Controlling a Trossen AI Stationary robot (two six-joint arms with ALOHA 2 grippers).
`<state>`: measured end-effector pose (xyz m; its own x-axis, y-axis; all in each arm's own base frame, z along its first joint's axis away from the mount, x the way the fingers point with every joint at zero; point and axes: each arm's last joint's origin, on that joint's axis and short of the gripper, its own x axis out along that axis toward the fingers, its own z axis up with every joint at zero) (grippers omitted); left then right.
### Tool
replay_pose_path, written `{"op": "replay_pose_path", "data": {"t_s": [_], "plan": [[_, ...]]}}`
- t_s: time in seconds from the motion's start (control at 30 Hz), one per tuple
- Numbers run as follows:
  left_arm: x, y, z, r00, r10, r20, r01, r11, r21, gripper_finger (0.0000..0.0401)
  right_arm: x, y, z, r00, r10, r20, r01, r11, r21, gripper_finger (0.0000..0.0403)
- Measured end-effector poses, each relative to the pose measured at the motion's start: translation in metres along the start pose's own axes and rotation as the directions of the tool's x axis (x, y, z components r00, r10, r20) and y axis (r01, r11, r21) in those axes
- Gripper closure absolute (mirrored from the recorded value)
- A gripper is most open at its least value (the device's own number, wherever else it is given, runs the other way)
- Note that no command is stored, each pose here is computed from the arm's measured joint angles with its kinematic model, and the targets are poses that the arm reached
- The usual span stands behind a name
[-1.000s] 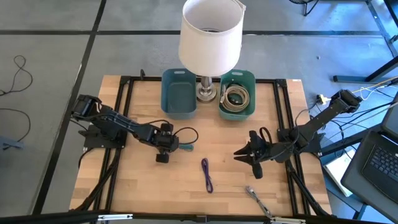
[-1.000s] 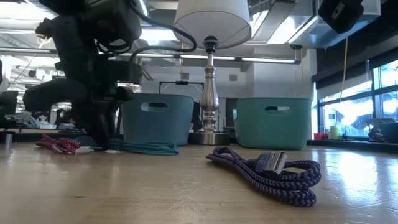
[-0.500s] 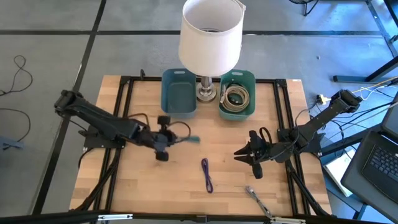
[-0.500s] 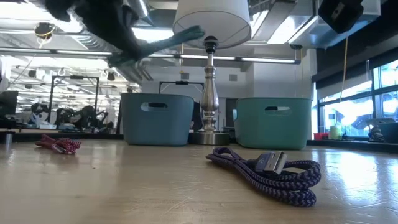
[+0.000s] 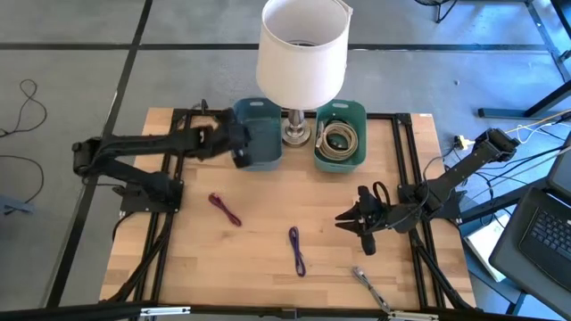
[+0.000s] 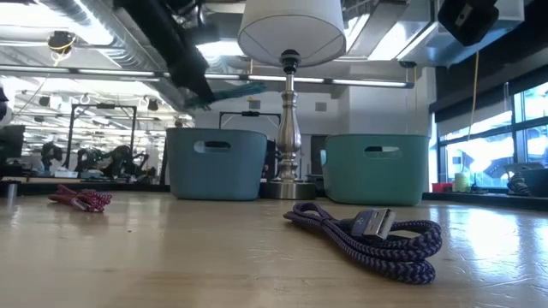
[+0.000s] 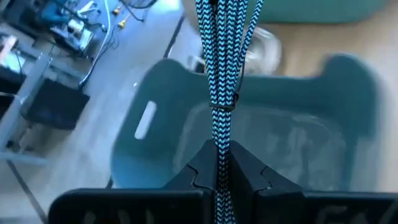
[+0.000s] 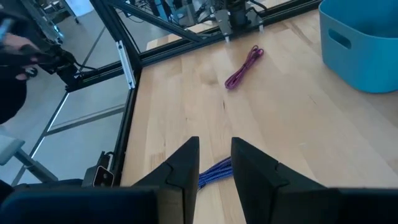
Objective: Pick & Place USB Port
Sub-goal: Put the blue usb cable into the blue bin
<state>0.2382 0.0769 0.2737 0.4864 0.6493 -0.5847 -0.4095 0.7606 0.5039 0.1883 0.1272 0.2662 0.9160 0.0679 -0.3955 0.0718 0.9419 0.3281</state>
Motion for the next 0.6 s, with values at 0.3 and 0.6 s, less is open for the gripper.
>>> {"op": "replay_pose_path", "data": {"t_s": [0.3, 0.6], "plan": [[0.048, 0.038, -0.023, 0.986, -0.092, -0.137, 0.071, 0.986, -0.153, 0.0389, 0.002, 0.0, -0.002, 1.0, -0.005, -0.008, 0.004, 1.0, -0.007, 0.0308], [0.092, 0.02, -0.033, 0.958, -0.192, -0.212, 0.161, 0.975, -0.154, 0.0389, 0.003, 0.001, -0.003, 1.0, -0.008, -0.012, 0.008, 1.0, -0.006, 0.0308]]}}
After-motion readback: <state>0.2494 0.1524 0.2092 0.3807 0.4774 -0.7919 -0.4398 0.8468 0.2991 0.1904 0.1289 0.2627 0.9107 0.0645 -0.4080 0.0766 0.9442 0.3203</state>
